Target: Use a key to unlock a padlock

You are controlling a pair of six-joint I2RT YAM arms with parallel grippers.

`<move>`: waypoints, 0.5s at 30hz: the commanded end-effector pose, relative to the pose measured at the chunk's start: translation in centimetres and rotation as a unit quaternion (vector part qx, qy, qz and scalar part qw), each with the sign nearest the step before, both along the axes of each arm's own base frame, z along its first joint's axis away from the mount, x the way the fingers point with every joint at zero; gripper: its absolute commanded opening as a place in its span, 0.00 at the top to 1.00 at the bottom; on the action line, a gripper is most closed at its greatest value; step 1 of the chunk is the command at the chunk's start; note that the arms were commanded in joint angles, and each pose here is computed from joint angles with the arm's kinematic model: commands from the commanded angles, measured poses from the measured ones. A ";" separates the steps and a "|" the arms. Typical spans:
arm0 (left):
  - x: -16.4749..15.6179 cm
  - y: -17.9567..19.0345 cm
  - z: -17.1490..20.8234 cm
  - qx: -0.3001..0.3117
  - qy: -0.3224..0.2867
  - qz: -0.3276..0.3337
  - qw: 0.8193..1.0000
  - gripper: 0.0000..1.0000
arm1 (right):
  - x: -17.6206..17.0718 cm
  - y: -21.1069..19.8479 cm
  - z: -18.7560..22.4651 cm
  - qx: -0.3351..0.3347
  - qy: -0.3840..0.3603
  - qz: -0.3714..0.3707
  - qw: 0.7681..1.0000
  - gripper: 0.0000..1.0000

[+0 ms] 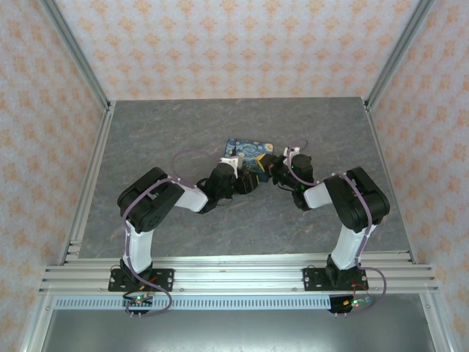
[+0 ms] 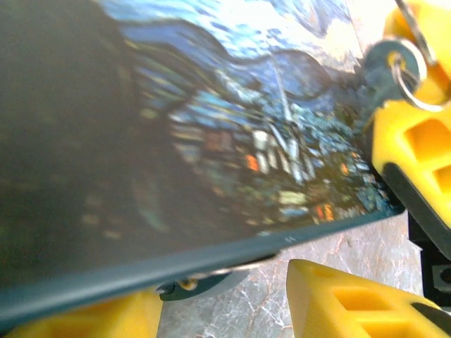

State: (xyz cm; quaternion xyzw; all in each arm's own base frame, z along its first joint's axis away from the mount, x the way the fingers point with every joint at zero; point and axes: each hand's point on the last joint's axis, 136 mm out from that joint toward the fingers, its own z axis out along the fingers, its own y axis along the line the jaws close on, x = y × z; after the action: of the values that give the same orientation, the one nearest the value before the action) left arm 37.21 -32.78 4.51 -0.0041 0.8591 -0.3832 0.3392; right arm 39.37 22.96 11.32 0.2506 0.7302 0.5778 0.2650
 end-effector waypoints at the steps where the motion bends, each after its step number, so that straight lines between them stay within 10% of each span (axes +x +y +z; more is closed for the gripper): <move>1: 0.0 -0.4 1.6 0.010 -0.026 -0.009 1.000 0.51 | 0.6 0.2 1.3 0.013 -0.024 0.002 1.000 1.00; 15: 0.2 -0.2 4.0 -0.098 -0.033 0.037 0.994 0.54 | 0.6 0.2 1.3 0.014 -0.022 0.001 1.000 1.00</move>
State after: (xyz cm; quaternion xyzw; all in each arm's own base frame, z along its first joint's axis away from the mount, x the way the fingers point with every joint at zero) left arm 36.62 -32.52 5.03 -0.0406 0.8422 -0.4122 0.3451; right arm 39.37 22.96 11.28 0.2544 0.7291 0.5789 0.2619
